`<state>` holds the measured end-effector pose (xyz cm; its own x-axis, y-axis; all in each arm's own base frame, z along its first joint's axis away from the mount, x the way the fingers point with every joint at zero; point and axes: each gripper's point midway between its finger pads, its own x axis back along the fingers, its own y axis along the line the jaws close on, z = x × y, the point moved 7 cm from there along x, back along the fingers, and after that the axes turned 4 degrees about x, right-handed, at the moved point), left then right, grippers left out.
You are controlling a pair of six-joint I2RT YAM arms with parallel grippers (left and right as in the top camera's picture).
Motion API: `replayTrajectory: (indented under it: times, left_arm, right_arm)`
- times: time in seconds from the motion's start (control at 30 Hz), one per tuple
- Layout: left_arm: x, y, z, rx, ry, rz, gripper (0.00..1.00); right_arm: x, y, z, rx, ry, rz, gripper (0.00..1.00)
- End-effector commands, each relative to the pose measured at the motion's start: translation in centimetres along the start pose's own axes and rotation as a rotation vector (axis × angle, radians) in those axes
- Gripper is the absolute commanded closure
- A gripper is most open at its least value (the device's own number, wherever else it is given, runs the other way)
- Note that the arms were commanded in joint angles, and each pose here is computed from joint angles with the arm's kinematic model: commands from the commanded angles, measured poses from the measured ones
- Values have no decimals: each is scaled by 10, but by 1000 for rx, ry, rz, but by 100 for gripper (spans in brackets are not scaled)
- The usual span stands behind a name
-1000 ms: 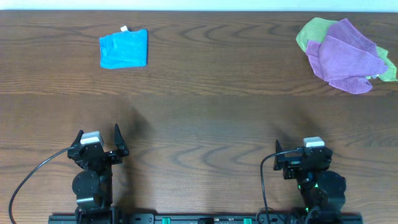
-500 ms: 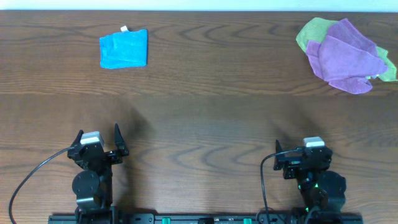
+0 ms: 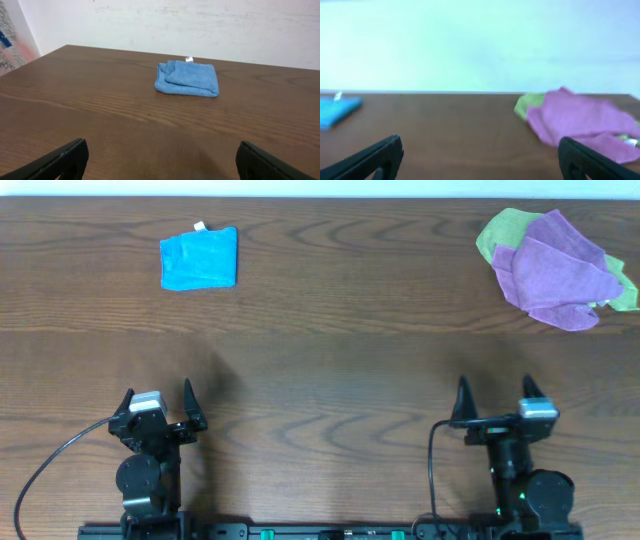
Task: Fold the cloth
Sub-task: 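Reach the right gripper to the purple cloth pile and grasp it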
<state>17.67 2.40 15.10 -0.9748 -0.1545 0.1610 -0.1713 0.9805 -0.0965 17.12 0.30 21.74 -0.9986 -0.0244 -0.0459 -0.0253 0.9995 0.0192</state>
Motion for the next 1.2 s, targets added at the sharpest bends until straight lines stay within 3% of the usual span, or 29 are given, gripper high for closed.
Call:
replayTrajectory:
  times: [0.0, 0.2, 0.43, 0.57, 0.77, 1.17]
  left_arm:
    - [0, 1, 14, -19, 61, -9, 5]
    - [0, 1, 14, -19, 61, -9, 5]
    - [0, 1, 14, -19, 62, -9, 4]
    - [0, 1, 14, -19, 61, -9, 5]
    - [0, 1, 14, -19, 61, -9, 5]
    - [0, 1, 14, -19, 61, -9, 5]
  right_arm:
    - [-7, -10, -17, -74, -18, 93, 1]
    - [-48, -17, -64, -65, 54, 127, 1]
    - [-146, -42, -79, -62, 255, 209, 1]
    - [-216, -74, -63, -76, 428, 275, 1]
    - [-280, -120, -29, -93, 623, 388, 1]
    - [-319, -197, 56, -131, 916, 578, 4]
